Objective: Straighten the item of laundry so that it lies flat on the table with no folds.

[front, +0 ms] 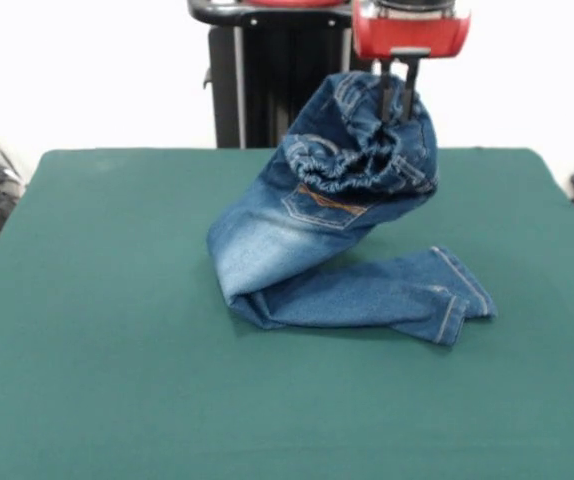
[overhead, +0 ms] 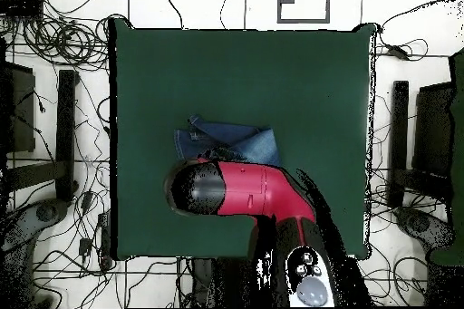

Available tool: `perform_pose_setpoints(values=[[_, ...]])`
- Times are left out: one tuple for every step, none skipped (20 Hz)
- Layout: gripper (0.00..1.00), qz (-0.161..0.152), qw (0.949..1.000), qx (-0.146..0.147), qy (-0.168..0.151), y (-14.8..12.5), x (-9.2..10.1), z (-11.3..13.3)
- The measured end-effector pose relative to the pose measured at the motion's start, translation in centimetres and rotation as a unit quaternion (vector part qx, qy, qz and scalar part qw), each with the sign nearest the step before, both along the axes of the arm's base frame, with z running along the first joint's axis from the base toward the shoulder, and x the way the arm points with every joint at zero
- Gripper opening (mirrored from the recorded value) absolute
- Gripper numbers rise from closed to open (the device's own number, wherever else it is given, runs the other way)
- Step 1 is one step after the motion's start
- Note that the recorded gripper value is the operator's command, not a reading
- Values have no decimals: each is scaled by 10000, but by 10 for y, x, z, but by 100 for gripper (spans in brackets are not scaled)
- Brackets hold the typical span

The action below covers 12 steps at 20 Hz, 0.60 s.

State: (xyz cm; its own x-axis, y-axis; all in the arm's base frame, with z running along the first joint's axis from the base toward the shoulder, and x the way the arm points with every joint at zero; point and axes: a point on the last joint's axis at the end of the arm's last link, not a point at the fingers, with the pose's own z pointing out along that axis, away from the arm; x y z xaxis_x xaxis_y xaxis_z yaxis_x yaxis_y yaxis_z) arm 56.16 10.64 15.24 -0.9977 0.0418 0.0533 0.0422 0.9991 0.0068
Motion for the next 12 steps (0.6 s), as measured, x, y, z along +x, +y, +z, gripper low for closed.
perform_pose_setpoints(values=[[0,-86,10000,-17,25,-2,-5,3],[0,-107,9999,-20,30,-3,-6,4],[0,-131,9999,-24,35,-4,-8,5],[0,-170,9998,-28,48,-4,-10,6],[0,-198,9998,-30,62,-5,-12,6],[0,-229,9997,-29,78,-6,-14,6],[0,-272,9996,-32,103,-7,-16,6],[0,-291,9995,-36,113,-7,-17,6],[0,-327,9994,-52,137,-8,-20,5],[0,-340,9993,-71,148,-8,-22,5],[0,-342,9992,-101,162,-7,-25,5],[0,-333,9992,-124,165,-6,-26,6]])
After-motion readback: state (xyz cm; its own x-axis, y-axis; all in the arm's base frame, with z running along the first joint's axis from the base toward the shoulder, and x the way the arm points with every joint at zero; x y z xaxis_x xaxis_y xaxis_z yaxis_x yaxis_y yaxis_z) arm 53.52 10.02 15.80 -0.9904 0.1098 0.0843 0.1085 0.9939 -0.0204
